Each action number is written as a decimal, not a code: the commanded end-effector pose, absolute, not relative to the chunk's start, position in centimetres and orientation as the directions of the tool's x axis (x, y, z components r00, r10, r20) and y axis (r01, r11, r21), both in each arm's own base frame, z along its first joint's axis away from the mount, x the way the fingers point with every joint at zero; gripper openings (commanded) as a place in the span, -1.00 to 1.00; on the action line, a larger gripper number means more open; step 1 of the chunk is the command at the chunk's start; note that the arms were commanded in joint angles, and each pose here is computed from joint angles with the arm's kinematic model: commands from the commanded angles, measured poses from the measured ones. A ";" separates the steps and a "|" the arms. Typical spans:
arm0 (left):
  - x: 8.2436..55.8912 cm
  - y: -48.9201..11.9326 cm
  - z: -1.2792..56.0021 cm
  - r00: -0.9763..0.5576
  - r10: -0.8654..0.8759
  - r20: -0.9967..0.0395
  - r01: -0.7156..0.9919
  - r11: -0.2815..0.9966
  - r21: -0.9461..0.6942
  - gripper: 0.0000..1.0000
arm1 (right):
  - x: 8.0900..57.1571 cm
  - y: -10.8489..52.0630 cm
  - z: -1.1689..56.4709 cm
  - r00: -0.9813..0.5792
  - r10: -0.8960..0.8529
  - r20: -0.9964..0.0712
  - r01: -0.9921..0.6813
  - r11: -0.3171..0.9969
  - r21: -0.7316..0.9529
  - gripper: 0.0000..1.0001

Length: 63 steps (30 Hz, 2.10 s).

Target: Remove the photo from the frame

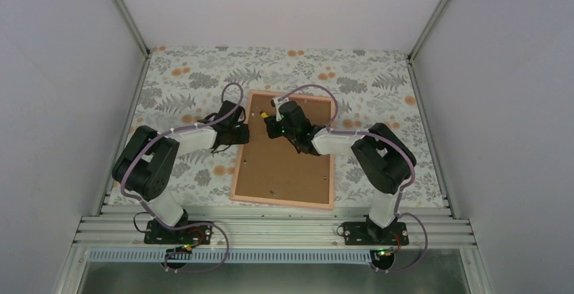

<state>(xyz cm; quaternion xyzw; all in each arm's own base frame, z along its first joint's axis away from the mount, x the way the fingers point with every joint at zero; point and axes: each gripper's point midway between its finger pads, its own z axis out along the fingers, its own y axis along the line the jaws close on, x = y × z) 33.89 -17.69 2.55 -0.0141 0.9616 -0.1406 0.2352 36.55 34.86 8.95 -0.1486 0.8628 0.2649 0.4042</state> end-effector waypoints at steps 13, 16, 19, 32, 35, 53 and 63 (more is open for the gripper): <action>31.6 -13.8 3.5 -0.816 -0.407 -0.410 -0.267 0.895 -0.357 -0.76 | 36.6 30.3 10.1 -0.617 0.045 -0.785 -0.323 0.895 0.306 -0.92; 31.1 -13.3 3.8 -0.783 -0.488 -0.387 -0.340 0.855 -0.391 -0.81 | 36.4 29.6 10.6 -0.611 0.064 -0.789 -0.312 0.896 0.315 -0.92; 30.1 -13.7 3.6 -0.754 -0.560 -0.343 -0.391 0.802 -0.451 -0.82 | 36.2 29.1 10.8 -0.613 0.073 -0.786 -0.308 0.895 0.323 -0.92; 28.2 -12.4 6.2 -0.778 -0.419 -0.468 -0.326 0.906 -0.269 0.22 | 34.8 26.8 13.0 -0.565 0.084 -0.820 -0.343 0.881 0.327 -0.92; 30.7 -11.7 8.4 -0.791 -0.257 -0.556 -0.219 0.966 -0.135 0.50 | 34.4 26.4 13.2 -0.557 0.081 -0.827 -0.353 0.878 0.324 -0.92; 45.0 -18.5 7.8 -0.671 0.393 -0.629 0.447 0.891 0.080 0.89 | 31.9 24.0 11.9 -0.572 0.073 -0.817 -0.338 0.887 0.316 -0.92; 49.4 -18.8 6.9 -0.657 0.426 -0.622 0.528 0.849 0.025 0.84 | 31.7 24.3 11.9 -0.567 0.063 -0.821 -0.361 0.877 0.317 -0.92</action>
